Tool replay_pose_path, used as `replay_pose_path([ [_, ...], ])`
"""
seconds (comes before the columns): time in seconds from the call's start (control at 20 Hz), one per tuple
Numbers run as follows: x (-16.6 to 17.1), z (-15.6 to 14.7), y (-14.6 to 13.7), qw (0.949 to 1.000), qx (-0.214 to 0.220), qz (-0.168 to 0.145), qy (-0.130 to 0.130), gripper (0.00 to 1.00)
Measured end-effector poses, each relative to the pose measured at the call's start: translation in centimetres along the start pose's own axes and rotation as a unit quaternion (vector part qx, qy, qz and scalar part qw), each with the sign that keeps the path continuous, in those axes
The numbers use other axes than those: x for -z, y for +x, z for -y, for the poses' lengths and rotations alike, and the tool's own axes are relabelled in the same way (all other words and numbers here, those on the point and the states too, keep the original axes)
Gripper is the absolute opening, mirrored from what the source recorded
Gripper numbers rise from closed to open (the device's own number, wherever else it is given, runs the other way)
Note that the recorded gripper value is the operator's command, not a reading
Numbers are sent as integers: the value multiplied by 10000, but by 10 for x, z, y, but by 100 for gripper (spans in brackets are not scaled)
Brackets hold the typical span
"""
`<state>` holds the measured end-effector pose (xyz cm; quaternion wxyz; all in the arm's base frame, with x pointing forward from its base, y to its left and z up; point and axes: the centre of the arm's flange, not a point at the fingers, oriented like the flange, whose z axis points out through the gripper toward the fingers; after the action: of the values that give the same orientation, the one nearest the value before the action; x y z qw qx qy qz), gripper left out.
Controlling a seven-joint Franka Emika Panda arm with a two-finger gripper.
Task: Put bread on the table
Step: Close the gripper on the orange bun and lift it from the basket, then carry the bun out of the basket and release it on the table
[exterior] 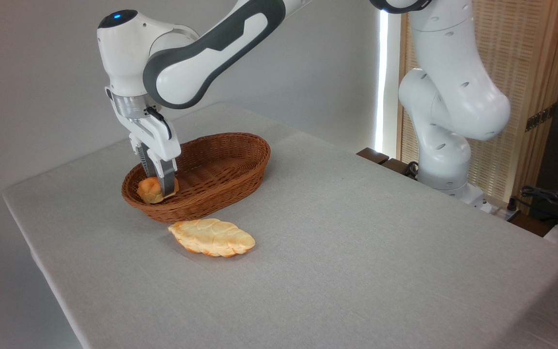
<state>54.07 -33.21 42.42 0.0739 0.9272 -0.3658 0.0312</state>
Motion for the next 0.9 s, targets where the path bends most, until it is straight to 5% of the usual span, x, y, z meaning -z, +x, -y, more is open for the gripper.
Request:
replay_pose_path([
  [0.25,6,2,-3,10000,18,33,31,31],
  [0.45,35,10,-16,9989,92,447,77,33],
  [0.9,116,88,-58,9947,-237,998,53,39],
])
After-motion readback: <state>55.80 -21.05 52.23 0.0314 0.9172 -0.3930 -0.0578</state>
